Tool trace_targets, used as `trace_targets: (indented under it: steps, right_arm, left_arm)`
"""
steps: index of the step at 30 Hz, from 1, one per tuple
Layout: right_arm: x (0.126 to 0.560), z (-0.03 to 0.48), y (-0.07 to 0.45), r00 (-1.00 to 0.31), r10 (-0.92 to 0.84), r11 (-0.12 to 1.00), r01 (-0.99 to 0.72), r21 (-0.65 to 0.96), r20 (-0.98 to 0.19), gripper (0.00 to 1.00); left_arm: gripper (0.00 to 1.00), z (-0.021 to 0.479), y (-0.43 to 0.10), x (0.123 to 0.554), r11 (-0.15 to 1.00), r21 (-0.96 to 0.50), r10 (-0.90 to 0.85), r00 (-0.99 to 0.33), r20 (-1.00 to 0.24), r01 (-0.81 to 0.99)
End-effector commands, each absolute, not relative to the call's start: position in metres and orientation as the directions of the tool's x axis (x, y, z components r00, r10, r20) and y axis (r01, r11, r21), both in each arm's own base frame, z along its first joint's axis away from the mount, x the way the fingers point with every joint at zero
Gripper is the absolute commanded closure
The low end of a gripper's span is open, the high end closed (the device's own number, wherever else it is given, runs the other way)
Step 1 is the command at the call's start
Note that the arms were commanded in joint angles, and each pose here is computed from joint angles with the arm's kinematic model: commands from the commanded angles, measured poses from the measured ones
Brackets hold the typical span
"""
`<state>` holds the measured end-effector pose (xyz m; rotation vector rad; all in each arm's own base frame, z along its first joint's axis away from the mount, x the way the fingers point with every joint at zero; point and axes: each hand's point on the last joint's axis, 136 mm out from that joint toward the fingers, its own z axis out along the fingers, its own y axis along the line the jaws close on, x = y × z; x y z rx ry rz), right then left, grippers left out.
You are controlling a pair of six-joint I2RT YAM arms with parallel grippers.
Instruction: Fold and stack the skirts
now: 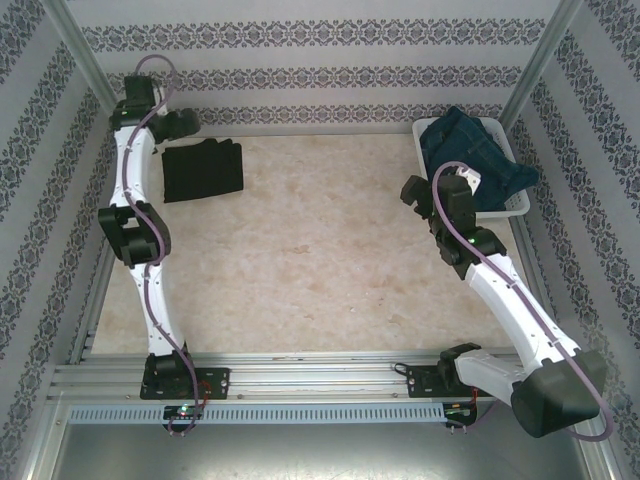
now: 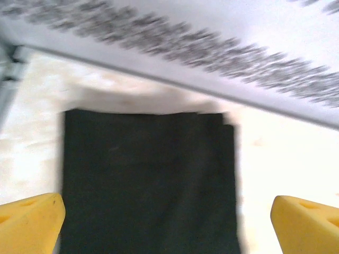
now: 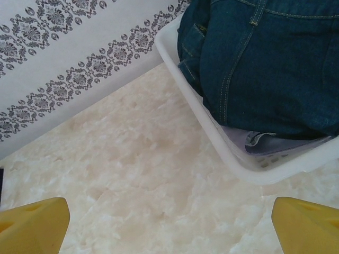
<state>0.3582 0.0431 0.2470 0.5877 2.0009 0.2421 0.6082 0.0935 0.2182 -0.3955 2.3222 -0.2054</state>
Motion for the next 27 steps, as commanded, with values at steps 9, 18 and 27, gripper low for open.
trace_targets:
  steps: [9, 18, 27]
  right_arm:
    - [0.348, 0.25, 0.034, -0.351, 0.53, 0.843, 0.316, 0.435, -0.772, 0.02]
    - [0.341, 0.254, 0.031, -0.352, 0.527, 0.845, 0.315, 0.432, -0.774, 0.02]
    - [0.346, 0.264, 0.029, -0.361, 0.488, 0.869, 0.287, 0.403, -0.795, 0.02]
  left_arm:
    - [0.0, 0.119, 0.047, 0.655, 0.808, -0.508, -0.555, -0.675, -0.486, -0.298]
    - [0.0, 0.065, 0.036, 0.631, 0.811, -0.492, -0.525, -0.765, -0.373, -0.316]
    - [0.0, 0.051, 0.037, 0.582, 0.904, -0.372, -0.348, -0.865, -0.361, -0.209]
